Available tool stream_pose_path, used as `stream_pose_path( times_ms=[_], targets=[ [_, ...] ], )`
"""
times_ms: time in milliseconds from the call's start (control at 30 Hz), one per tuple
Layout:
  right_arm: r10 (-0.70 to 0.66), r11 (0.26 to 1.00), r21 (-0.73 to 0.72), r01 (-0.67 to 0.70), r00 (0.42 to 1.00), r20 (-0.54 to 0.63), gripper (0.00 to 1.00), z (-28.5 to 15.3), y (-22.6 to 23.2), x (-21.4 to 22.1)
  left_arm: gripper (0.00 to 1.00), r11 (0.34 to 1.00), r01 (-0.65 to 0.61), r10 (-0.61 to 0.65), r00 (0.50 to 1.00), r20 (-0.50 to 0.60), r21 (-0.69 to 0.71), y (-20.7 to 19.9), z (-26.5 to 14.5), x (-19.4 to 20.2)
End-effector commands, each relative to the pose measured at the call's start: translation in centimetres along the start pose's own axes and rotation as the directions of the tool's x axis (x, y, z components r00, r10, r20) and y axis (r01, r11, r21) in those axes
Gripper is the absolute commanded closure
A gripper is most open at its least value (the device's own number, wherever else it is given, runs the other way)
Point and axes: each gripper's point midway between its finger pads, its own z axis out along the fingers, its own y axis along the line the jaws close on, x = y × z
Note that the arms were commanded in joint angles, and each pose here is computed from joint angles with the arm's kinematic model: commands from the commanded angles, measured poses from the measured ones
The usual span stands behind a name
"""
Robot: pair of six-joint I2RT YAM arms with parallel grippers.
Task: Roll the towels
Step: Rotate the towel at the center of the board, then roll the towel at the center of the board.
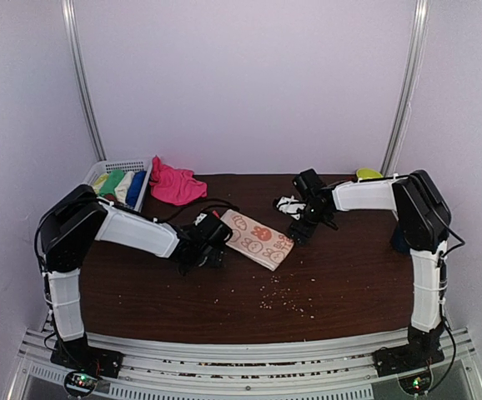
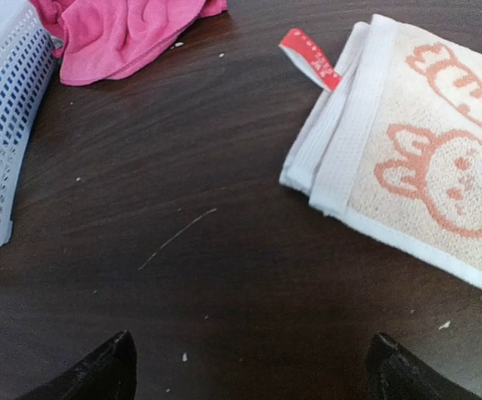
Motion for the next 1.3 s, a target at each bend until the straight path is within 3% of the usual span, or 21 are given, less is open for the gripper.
stream_pose_path(
  times_ms=[0,300,533,633,767,900,1000,1133,1267],
  targets=[
    [-0.143,0.968,-0.215,0.128,0.988,-0.060,0.00,-1.6,5.1,2.6,0.02,0.998,0.056,-0.054,0.997,0.049,-0.026,2.2,-2.1,-1.0],
    [-0.197,0.920,-0.337,0.199,0.980,0.039,0.00,-3.9,10.6,0.5,0.02,0.999,0.038,-0.043,0.992,0.122,0.036,5.1,-5.8,0.4],
    [-0.162,0.927,-0.330,0.180,0.983,0.083,0.00,-5.2,13.4,-1.5,0.02,0.984,-0.109,0.072,0.967,0.243,0.142,4.2,-9.2,0.5],
    [-0.139,0.950,-0.269,0.157,0.987,0.085,0.00,-6.4,11.4,-2.0,0.02,0.954,-0.231,0.156,0.927,0.341,0.192,2.6,-11.3,0.5],
    [-0.155,0.974,-0.141,0.175,0.977,0.145,0.00,-9.0,7.9,-1.9,0.02,0.887,-0.405,0.258,0.834,0.489,0.222,0.4,-14.0,0.9],
    [-0.193,0.978,-0.044,0.206,0.960,0.204,0.00,-11.4,5.5,-1.6,0.02,0.828,-0.516,0.323,0.760,0.563,0.222,-1.0,-15.0,1.4],
    [-0.244,0.963,-0.054,0.264,0.939,0.241,0.00,-11.8,6.1,-1.1,0.02,0.766,-0.608,0.394,0.702,0.593,0.211,-2.6,-15.6,1.8],
    [-0.434,0.859,-0.100,0.502,0.818,0.378,0.00,-12.6,10.2,0.7,0.02,0.668,-0.721,0.498,0.617,0.610,0.184,-4.9,-15.9,2.7],
    [-0.570,0.757,0.044,0.652,0.625,0.533,0.00,-14.8,12.6,1.2,0.02,0.590,-0.785,0.546,0.560,0.624,0.188,-6.2,-15.9,3.6]
  ],
)
